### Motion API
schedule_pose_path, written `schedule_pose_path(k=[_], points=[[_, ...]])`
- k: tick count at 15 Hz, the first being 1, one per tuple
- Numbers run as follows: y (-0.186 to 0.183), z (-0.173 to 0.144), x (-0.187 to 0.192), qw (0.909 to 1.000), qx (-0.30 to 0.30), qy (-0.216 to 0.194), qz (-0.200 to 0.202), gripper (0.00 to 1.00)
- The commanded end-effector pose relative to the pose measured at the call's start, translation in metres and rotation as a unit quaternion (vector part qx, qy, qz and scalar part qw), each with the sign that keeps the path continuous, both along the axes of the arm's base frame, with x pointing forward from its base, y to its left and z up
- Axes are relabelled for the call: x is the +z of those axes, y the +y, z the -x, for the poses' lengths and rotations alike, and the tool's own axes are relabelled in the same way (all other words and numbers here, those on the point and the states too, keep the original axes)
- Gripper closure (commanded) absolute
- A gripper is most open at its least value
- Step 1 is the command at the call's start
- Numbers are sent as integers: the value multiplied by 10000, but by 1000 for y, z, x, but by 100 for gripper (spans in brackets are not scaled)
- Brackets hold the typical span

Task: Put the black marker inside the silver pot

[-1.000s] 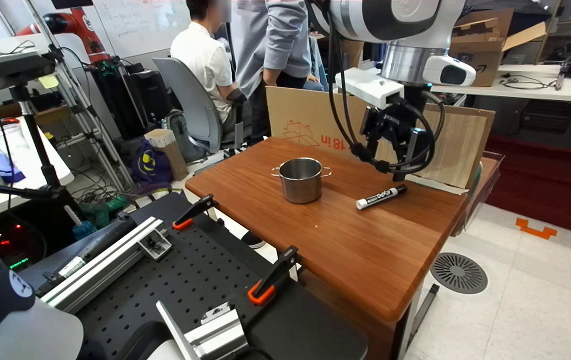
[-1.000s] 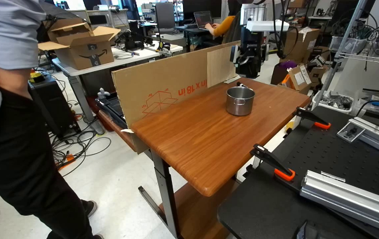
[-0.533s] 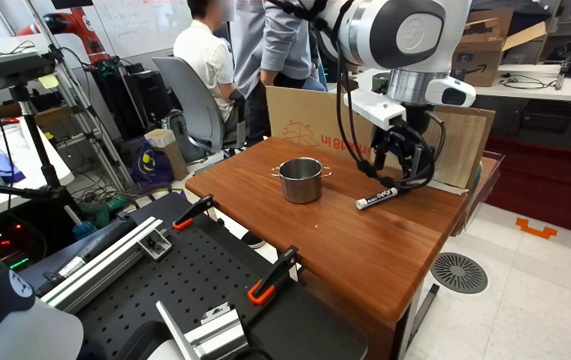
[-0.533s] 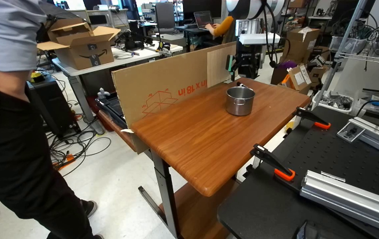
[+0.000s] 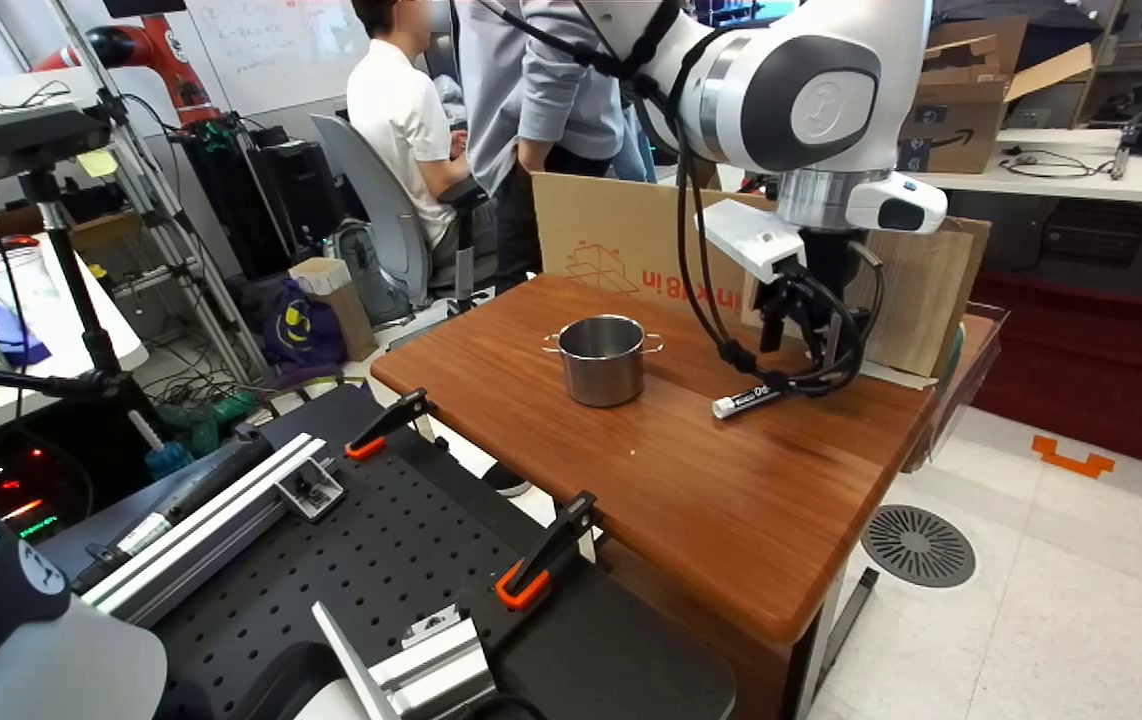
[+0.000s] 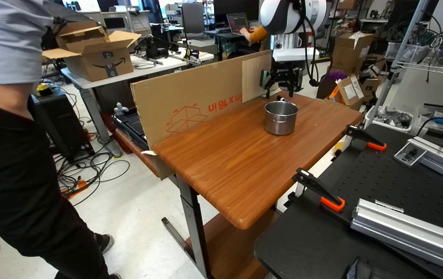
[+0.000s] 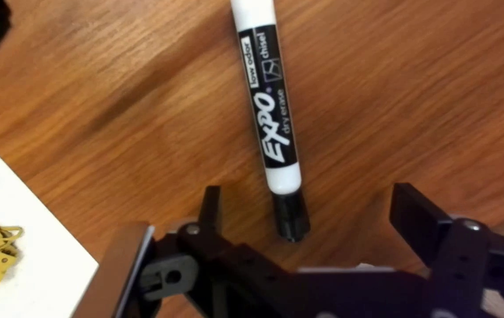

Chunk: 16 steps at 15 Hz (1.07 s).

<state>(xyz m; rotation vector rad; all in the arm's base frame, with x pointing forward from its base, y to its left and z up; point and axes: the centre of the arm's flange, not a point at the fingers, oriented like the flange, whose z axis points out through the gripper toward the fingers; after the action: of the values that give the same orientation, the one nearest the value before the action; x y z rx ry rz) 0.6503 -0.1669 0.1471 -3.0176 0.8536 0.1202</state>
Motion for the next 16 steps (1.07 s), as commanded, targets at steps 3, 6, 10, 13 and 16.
schedule_pose_path(k=[3, 6, 10, 13, 16], points=[[3, -13, -6, 9996, -104, -53, 242, 49], [5, -14, -4, 9996, -106, -63, 273, 73], [7, -11, 7, 9998, -68, -102, 172, 99], [9, -7, 22, 9995, -77, -247, 168, 95], [16, 2, 49, 9984, -90, -501, 258, 95]])
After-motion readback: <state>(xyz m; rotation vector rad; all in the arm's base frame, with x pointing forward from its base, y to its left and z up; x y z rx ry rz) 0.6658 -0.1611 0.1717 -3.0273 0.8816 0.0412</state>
